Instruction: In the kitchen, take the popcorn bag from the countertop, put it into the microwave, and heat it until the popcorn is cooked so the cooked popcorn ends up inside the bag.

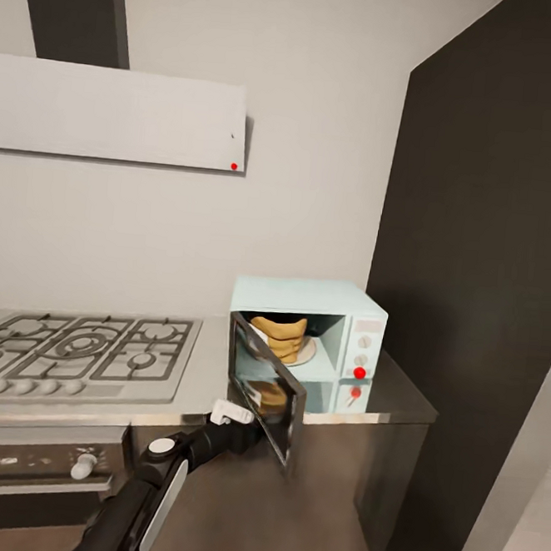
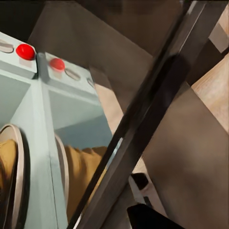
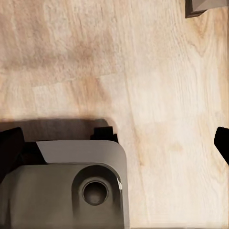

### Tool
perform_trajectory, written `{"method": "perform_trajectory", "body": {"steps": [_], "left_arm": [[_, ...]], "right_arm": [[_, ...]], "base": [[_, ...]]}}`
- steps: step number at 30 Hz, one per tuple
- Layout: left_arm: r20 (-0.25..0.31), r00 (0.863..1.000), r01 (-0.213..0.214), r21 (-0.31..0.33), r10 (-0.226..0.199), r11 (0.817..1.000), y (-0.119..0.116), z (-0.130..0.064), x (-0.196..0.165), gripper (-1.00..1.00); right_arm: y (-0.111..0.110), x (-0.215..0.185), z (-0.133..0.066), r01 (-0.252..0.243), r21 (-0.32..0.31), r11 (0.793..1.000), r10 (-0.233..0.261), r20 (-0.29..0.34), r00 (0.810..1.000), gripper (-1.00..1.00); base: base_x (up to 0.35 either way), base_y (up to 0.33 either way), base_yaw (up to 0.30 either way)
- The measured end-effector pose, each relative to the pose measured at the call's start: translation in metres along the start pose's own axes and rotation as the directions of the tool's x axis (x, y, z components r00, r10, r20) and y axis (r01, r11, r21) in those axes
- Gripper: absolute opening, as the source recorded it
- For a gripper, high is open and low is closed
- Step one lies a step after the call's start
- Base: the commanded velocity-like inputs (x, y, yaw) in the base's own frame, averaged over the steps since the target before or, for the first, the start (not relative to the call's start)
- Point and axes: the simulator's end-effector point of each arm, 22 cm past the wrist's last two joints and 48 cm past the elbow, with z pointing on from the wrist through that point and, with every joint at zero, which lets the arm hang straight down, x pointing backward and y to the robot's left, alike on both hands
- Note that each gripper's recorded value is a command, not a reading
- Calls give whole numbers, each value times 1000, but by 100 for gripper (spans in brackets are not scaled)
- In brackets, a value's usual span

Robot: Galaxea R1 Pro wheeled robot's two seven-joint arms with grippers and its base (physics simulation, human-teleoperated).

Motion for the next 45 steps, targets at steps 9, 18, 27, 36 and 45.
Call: {"method": "perform_trajectory", "body": {"steps": [9,18,27,36,45], "left_arm": [[2,1000,-1,1,1,1000,-1,1,-1,100],[63,997,-34,3,34,999,0,4,-29,100],[78,996,-36,-1,36,999,1,3,-35,100],[82,996,-31,0,31,1000,0,3,-36,100],[53,992,-118,72,114,990,-59,19,-27,100]], "right_arm": [[-1,0,0,0,2,1000,0,1,1000,100],[-1,0,0,0,2,1000,0,1,1000,100],[-1,0,0,-1,3,1000,1,0,1000,100],[-1,0,0,1,1,1000,-1,3,1000,100],[2,-1,0,5,-3,1000,-5,3,1000,100]], "base": [[0,0,-244],[0,0,-221],[0,0,-12],[127,0,0],[16,0,0]]}}
